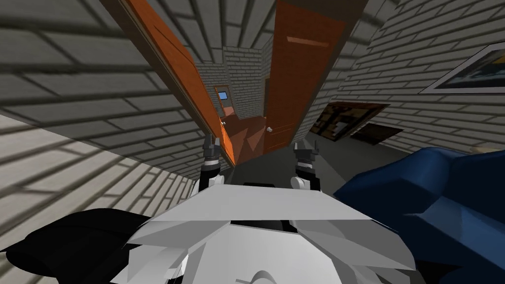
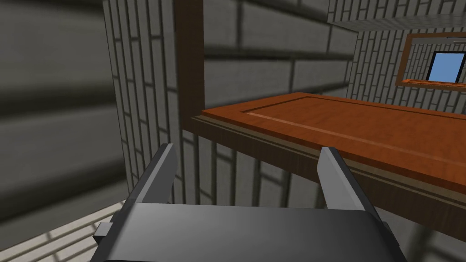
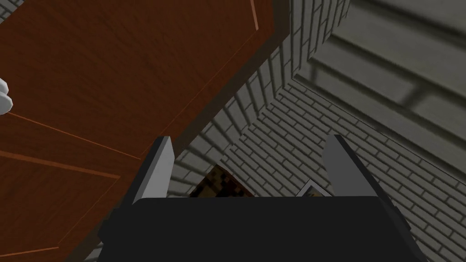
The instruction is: Push the door open
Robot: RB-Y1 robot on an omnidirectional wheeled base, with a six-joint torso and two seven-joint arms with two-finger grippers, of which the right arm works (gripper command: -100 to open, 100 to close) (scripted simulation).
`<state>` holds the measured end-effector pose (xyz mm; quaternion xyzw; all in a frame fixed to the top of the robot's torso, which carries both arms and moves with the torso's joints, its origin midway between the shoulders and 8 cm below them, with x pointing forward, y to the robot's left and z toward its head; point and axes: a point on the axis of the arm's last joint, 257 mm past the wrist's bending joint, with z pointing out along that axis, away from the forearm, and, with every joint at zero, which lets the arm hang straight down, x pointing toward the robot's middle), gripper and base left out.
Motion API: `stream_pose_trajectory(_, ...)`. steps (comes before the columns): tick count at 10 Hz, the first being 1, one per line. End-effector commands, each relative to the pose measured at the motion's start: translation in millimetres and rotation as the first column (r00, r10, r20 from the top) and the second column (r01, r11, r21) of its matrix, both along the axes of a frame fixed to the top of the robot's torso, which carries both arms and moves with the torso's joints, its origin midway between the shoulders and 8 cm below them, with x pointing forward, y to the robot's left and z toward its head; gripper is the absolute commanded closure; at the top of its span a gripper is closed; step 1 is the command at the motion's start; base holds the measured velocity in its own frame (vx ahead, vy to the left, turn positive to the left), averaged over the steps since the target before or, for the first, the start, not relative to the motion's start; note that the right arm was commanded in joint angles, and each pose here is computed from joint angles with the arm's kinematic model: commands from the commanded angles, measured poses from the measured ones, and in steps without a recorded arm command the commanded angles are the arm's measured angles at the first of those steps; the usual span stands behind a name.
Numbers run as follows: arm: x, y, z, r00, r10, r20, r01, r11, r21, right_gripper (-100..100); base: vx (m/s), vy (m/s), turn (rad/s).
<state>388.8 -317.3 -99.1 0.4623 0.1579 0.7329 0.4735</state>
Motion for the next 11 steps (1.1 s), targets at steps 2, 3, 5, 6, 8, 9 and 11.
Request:
stream_pose_trajectory(2,4.9,-2.4,-18.9,0.9997,0.023,-0.01,-0.023,0.997,0.073,-100,0.118,-0.092,0.24)
stream_pose_trajectory(3,6.1,-2.9,-24.1,0.9995,0.029,-0.013,-0.028,0.995,0.092,-100,0.092,-0.109,0.203)
stream_pose_trajectory(5,9.3,-4.4,-40.1,0.9988,0.044,-0.021,-0.041,0.988,0.149,-100,0.093,-0.131,0.284)
stream_pose_trajectory(6,11.1,-5.4,-51.1,0.9982,0.053,-0.026,-0.048,0.981,0.188,-100,0.066,-0.138,0.328)
stream_pose_trajectory(8,12.8,-6.4,-62.1,0.9976,0.062,-0.03,-0.053,0.972,0.227,-100,0.073,-0.112,0.192)
stream_pose_trajectory(9,13.5,-6.9,-67.6,0.9973,0.065,-0.032,-0.056,0.968,0.246,-100,0.067,-0.091,0.198)
stream_pose_trajectory(11,14.7,-7.8,-78.7,0.9967,0.072,-0.037,-0.059,0.957,0.283,-100,0.044,-0.089,0.183)
